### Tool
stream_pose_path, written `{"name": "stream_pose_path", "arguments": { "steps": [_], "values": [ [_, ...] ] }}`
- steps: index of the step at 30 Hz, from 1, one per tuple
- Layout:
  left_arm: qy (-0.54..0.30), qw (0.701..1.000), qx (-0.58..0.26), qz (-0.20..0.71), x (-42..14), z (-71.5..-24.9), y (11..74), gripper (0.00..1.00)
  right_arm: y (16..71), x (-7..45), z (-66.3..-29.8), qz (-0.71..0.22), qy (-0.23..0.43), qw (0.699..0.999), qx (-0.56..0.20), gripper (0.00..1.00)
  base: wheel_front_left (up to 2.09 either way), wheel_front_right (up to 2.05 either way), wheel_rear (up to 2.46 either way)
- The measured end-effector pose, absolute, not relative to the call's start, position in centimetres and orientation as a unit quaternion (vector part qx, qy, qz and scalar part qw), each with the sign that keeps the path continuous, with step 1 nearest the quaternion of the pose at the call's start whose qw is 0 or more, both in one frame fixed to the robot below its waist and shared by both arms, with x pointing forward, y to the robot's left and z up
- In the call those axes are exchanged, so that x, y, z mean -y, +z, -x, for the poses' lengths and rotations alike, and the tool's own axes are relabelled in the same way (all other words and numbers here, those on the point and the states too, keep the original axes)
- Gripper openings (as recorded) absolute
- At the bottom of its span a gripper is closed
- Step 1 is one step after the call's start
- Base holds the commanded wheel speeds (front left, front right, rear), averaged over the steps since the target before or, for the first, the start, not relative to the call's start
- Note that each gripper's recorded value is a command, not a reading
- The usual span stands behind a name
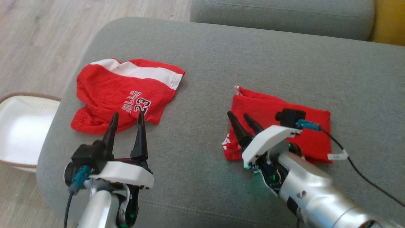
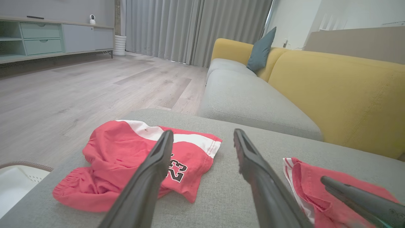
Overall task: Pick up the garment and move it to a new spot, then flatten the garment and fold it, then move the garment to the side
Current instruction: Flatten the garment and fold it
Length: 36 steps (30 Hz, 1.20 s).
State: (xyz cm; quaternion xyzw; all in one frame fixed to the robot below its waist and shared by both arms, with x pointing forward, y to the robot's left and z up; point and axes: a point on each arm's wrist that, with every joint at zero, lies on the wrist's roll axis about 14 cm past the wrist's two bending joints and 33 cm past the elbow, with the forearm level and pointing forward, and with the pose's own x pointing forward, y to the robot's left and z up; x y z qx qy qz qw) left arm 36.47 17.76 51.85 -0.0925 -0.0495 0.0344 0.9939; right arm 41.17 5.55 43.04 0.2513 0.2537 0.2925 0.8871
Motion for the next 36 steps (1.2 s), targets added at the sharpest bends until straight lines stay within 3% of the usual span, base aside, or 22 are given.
{"name": "stream_pose_path", "arguments": {
  "steps": [12,16,24,29,36],
  "values": [
    [-0.008,0.991,0.082,0.101,-15.0,-37.7,54.2,1.00,51.6,1.8,-48.4,-0.163,0.225,0.955,-0.107,1.00,0.00,0.00,0.00],
    [-0.024,0.990,0.087,0.110,-13.8,-37.9,54.7,1.00,54.6,5.3,-49.2,-0.158,0.193,0.967,-0.048,1.00,0.00,0.00,0.00],
    [-0.053,0.988,0.085,0.115,-11.9,-38.5,54.7,1.00,53.6,14.6,-45.3,-0.072,0.108,0.991,0.031,1.00,0.00,0.00,0.00],
    [-0.060,0.988,0.081,0.116,-11.5,-38.6,54.4,1.00,51.6,16.3,-41.8,-0.065,0.066,0.995,0.035,1.00,0.00,0.00,0.00],
    [-0.063,0.990,0.063,0.111,-11.4,-37.8,53.1,1.00,52.6,17.8,-39.6,-0.056,0.037,0.996,0.064,1.00,0.00,0.00,0.00]
  ]
}}
